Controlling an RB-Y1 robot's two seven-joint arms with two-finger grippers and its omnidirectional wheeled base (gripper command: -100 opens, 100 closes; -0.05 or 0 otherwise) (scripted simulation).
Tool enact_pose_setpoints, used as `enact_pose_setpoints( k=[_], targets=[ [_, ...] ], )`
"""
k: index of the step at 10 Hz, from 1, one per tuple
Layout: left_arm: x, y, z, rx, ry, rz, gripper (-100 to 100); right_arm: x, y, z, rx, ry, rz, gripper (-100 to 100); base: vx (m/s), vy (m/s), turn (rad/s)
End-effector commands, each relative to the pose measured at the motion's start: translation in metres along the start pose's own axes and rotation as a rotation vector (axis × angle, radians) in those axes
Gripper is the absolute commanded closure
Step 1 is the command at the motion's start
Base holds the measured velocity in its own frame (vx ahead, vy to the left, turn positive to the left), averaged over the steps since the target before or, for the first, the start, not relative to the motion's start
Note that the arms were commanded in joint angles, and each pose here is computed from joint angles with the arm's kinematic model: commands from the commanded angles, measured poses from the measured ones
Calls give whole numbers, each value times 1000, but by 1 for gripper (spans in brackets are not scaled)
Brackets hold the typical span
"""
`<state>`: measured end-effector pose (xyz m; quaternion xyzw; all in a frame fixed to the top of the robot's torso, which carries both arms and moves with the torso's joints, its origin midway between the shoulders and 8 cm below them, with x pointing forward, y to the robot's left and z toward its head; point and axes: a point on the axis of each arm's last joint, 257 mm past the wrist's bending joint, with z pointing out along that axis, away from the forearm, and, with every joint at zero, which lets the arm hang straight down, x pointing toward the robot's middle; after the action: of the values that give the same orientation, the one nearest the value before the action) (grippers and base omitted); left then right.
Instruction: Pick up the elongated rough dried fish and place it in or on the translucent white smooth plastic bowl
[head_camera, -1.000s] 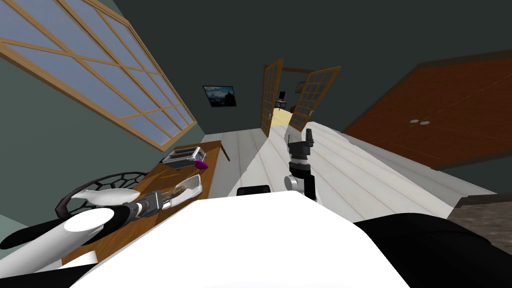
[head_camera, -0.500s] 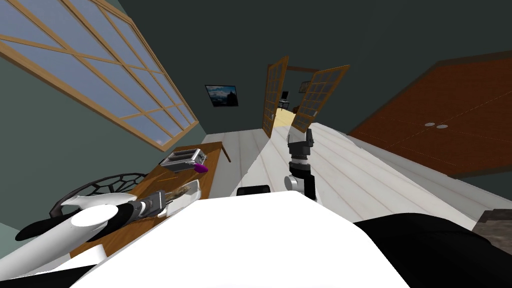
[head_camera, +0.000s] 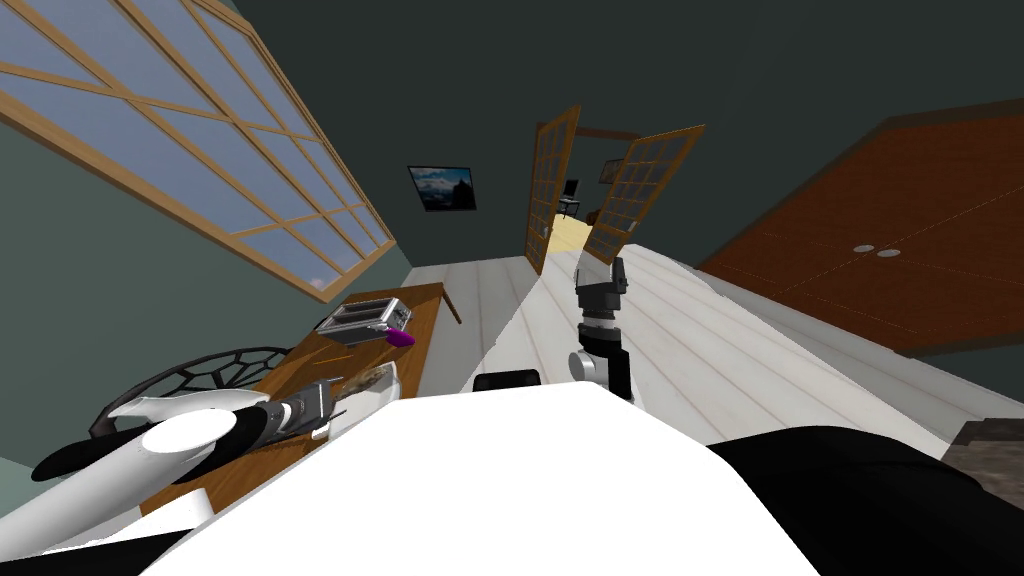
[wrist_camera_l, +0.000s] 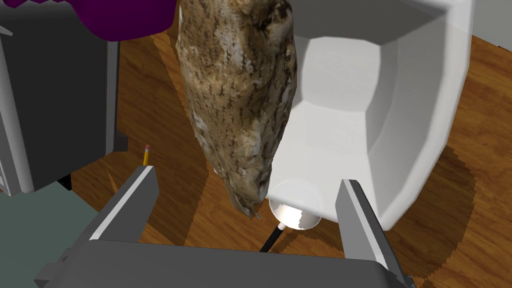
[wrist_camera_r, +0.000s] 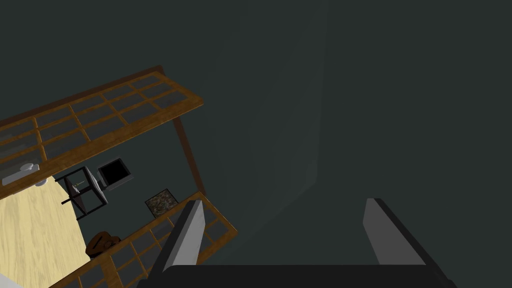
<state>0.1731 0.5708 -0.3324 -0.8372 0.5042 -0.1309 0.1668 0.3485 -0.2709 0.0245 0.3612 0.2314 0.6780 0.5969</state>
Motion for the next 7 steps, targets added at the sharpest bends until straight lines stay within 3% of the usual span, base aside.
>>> enact_pose_setpoints(
  k=[1, 2, 3, 7],
  targets=[
    [0, 0, 0, 0, 0, 0, -100, 0, 0, 0, 0, 0, 0, 0, 0, 0, 0],
    [0, 0, 0, 0, 0, 0, 0, 0, 0, 0, 0, 0, 0, 0, 0, 0, 0],
    [-2, -5, -9, 1, -4, -15, -100, 0, 0, 0, 0, 0, 0, 0, -30, 4, -92],
    [-7, -13, -29, 3, -13, -44, -100, 0, 0, 0, 0, 0, 0, 0, -43, 4, -88]
  ],
)
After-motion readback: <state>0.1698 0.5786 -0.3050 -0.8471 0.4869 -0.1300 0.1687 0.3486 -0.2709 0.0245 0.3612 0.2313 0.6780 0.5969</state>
